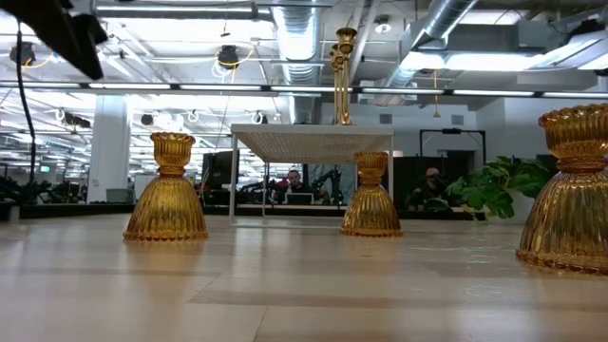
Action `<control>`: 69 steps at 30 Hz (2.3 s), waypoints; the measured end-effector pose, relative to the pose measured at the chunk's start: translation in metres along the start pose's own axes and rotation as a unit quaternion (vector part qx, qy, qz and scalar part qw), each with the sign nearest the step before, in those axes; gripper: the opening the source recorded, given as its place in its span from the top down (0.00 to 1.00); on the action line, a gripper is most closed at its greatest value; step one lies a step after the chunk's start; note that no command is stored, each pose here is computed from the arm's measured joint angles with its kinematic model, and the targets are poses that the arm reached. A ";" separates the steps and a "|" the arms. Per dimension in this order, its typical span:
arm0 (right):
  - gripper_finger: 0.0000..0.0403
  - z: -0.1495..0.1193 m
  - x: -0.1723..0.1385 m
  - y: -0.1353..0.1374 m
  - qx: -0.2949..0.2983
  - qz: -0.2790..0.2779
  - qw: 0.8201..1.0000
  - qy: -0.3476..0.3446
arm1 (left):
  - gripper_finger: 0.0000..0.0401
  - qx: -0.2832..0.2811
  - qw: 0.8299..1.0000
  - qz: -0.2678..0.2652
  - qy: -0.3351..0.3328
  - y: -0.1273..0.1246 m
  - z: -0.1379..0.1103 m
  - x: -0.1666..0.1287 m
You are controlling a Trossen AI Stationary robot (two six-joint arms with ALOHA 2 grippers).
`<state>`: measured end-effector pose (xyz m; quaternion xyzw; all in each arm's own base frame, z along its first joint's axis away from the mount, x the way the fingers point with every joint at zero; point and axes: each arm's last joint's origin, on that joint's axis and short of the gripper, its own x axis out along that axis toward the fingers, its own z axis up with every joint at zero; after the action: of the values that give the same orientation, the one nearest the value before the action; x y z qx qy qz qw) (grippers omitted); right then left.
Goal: Pick & Place candle stick holders
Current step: Put the left orange candle holder on the shelf
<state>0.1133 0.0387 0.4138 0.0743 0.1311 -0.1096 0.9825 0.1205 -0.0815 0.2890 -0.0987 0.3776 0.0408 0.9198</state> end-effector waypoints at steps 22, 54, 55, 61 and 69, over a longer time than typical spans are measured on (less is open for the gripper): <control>0.77 0.001 0.006 0.005 0.000 0.000 1.000 0.000 | 0.44 0.004 0.984 -0.049 -0.171 0.018 -0.074 0.092; 0.77 0.005 0.006 0.006 0.028 0.002 0.999 -0.019 | 0.44 0.054 0.964 -0.103 -0.238 0.041 -0.070 0.107; 0.77 0.005 0.006 0.006 0.028 0.002 0.999 -0.019 | 0.44 0.056 0.964 -0.106 -0.238 0.040 -0.070 0.107; 0.77 0.004 0.008 0.007 0.038 0.001 0.999 -0.017 | 0.44 0.087 0.960 -0.106 -0.244 0.040 -0.069 0.107; 0.77 0.004 0.012 0.010 0.034 -0.005 0.999 -0.012 | 0.44 0.092 0.962 -0.096 -0.237 0.045 -0.070 0.118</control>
<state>0.1283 0.0458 0.4150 0.1060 0.1154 -0.1197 0.9804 0.1496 -0.0526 0.1509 -0.0367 0.1399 -0.0608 0.9876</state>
